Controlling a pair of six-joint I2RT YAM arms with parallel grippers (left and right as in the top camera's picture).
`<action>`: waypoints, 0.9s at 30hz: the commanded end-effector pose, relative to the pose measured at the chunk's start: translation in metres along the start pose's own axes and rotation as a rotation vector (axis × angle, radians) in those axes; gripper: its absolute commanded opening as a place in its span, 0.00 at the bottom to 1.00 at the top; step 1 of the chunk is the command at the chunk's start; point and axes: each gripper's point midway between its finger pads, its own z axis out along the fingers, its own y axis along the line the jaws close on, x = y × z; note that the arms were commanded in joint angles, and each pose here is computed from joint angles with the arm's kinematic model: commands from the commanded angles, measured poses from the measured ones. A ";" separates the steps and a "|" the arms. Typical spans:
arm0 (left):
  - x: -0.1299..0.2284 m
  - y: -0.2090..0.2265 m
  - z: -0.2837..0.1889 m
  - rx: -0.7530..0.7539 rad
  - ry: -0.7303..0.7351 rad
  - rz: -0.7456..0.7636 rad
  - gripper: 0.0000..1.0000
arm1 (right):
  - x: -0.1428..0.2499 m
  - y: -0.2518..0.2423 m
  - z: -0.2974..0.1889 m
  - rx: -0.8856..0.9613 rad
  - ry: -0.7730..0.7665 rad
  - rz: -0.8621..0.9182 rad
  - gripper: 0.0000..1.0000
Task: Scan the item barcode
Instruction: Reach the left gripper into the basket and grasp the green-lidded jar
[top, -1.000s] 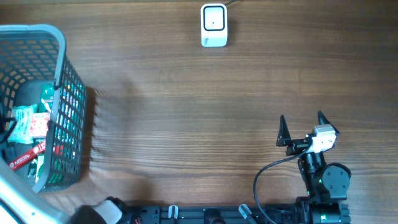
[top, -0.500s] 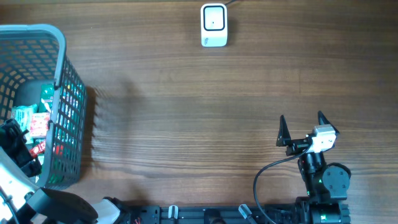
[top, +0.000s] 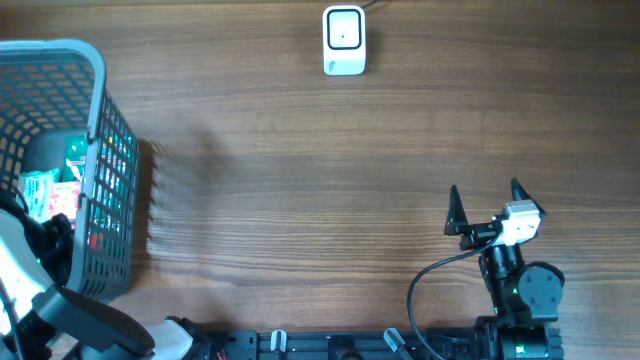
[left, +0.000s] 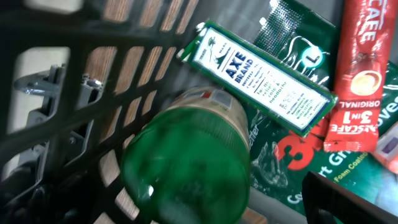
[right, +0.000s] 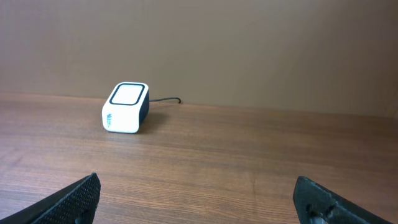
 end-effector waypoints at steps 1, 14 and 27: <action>0.003 0.011 0.021 -0.053 -0.001 0.057 1.00 | -0.001 -0.002 0.000 0.011 -0.005 0.010 1.00; 0.011 0.007 0.064 -0.013 -0.003 0.145 0.73 | -0.001 -0.002 0.000 0.011 -0.005 0.010 1.00; 0.007 -0.009 0.063 0.053 -0.022 0.217 0.56 | -0.001 -0.002 0.000 0.011 -0.005 0.010 0.99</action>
